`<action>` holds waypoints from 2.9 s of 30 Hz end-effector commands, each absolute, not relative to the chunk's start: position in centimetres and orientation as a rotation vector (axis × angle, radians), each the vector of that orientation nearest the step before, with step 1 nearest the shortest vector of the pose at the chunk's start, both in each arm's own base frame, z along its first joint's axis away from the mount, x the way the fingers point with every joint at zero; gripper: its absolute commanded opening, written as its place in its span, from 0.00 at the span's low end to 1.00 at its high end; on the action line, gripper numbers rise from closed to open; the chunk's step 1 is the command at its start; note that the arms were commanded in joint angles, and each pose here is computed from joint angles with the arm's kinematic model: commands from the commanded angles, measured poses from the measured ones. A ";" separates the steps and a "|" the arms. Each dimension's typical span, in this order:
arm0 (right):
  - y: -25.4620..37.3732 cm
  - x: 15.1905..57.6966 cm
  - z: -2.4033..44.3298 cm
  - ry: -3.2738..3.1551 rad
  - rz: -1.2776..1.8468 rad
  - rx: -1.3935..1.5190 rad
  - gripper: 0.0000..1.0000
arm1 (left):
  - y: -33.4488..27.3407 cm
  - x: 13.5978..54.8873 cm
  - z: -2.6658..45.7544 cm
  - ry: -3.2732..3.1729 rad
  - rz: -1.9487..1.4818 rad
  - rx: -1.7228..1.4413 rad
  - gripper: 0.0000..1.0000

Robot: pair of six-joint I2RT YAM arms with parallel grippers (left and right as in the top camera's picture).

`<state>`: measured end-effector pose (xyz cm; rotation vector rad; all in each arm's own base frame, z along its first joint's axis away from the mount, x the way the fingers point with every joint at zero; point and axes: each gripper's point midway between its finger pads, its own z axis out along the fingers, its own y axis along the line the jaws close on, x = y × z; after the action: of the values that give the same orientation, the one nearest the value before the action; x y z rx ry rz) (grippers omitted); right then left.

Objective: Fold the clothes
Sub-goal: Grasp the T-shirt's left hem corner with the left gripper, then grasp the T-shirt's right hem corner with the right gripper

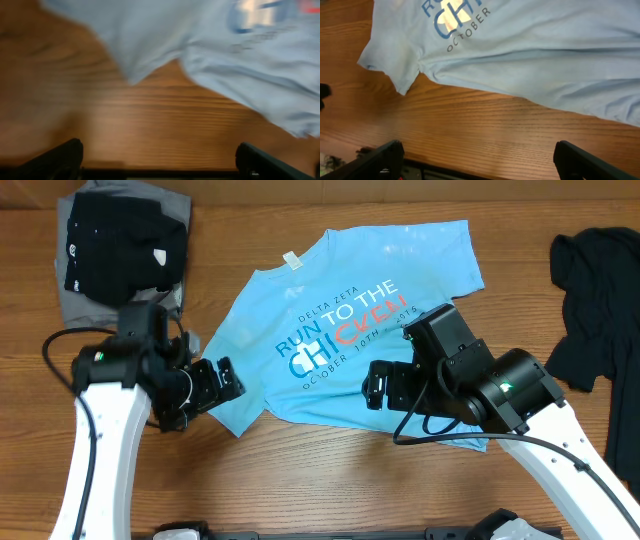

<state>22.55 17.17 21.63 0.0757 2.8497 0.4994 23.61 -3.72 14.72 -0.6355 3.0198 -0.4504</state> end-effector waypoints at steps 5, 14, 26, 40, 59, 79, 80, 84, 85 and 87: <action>16.2 23.2 21.5 2.828 0.423 0.099 1.00 | 0.2 24.5 10.1 3.073 -0.027 -1.036 1.00; 14.9 23.8 21.4 2.799 0.312 0.123 1.00 | -0.7 24.6 4.5 3.256 -0.002 -1.096 0.98; 9.4 23.6 20.5 2.846 0.152 0.427 1.00 | 0.2 24.3 0.9 3.290 0.111 -1.097 0.84; 3.0 21.4 19.1 2.932 -0.003 0.793 1.00 | 0.1 21.7 -2.9 3.294 0.112 -1.100 0.25; 0.1 20.5 10.3 2.863 0.130 1.332 1.00 | 0.4 21.7 -3.0 3.287 0.127 -1.095 0.04; -3.1 17.3 4.1 2.667 0.176 1.819 0.85 | 0.3 21.8 -3.0 3.287 0.121 -1.080 0.04; -3.1 17.2 3.8 2.667 0.176 1.821 0.83 | 0.3 21.8 -3.0 3.287 0.121 -1.080 0.04; -2.6 16.6 2.4 2.674 0.201 1.827 0.79 | 0.3 21.8 -3.0 3.287 0.121 -1.080 0.04; -2.4 16.5 2.1 2.674 0.210 1.827 0.77 | 0.3 21.8 -3.0 3.287 0.121 -1.080 0.04; -2.3 16.4 1.4 2.670 0.218 1.824 0.74 | 0.3 21.8 -3.0 3.287 0.121 -1.080 0.04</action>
<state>16.89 -2.70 2.15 1.8052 2.6721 0.1960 25.02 -1.63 -0.63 -1.0750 3.2053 -0.1308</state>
